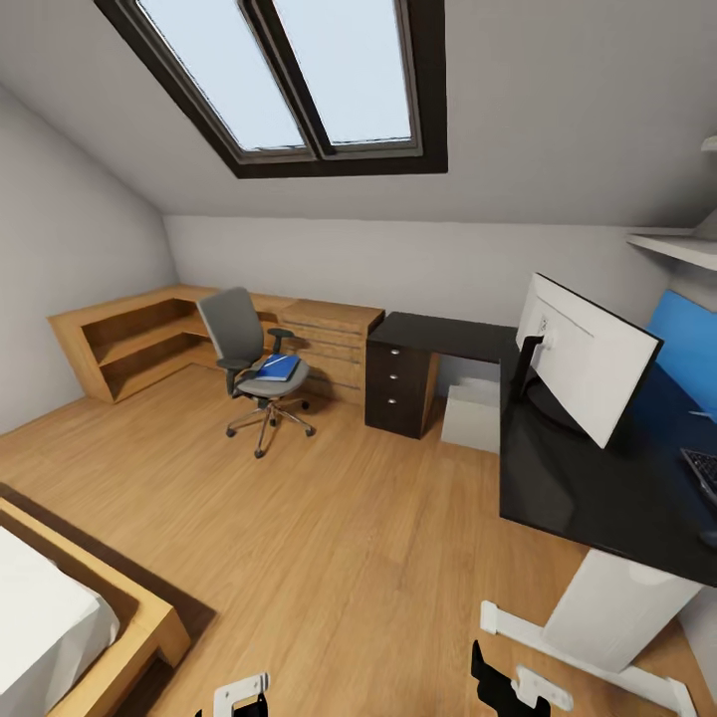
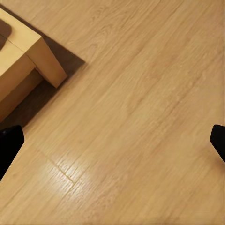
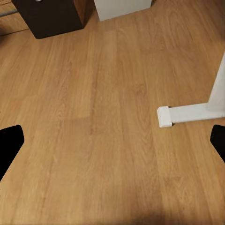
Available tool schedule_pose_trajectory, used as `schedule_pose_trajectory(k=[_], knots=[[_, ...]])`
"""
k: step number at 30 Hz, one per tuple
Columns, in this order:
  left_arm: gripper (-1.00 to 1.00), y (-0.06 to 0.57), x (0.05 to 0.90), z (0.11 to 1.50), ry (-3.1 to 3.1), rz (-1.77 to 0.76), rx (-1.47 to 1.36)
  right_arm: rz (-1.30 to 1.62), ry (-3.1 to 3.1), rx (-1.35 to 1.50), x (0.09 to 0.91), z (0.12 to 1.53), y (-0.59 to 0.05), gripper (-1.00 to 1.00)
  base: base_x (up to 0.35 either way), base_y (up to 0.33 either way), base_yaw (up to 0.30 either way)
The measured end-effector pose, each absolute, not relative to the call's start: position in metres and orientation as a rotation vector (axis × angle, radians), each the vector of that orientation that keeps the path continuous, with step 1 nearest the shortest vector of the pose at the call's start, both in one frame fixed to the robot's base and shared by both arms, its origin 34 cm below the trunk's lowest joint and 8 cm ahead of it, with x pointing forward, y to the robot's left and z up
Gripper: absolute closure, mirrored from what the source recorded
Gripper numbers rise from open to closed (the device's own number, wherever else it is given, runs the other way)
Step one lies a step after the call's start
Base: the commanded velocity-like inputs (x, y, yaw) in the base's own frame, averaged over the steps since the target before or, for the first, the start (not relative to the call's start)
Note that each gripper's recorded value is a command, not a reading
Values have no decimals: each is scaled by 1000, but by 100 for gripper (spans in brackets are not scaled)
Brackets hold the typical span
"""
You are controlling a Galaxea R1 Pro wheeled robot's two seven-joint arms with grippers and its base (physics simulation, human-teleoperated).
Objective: In the bedroom, organize the workspace by keeping the computer under the desk, ensuring the monitor is on the desk, placing the keyboard on the desk next to the monitor, placing the mouse on the desk next to the keyboard, moving the folder from the swivel chair onto the desk next to the mouse, stacking the notebook on top of the folder with the pen on top of the notebook, and positioning the swivel chair next to the desk.
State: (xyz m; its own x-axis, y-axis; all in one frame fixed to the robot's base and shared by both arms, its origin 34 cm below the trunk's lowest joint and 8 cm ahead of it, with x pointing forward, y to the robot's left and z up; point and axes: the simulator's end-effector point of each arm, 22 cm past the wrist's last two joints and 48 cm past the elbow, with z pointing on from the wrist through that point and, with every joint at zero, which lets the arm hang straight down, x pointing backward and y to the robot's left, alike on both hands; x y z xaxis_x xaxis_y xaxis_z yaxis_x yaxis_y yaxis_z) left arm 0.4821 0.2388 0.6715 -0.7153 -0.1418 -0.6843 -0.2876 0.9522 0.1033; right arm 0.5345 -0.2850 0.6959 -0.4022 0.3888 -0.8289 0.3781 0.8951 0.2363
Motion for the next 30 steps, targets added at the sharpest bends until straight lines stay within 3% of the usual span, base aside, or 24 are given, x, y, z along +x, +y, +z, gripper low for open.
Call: schedule_pose_trajectory(k=[9, 18, 30], knots=[[-100, 240, 482, 673, 2373, 258, -299, 54, 2048, 461, 537, 699, -262, -100, -3, 0, -19], [-100, 241, 480, 671, 2379, 262, -303, 45, 2050, 461, 537, 698, -266, -100, -253, -29, -200], [-100, 244, 472, 668, 2397, 276, -299, 43, 2053, 461, 535, 699, -267, -100, -135, -147, -15]])
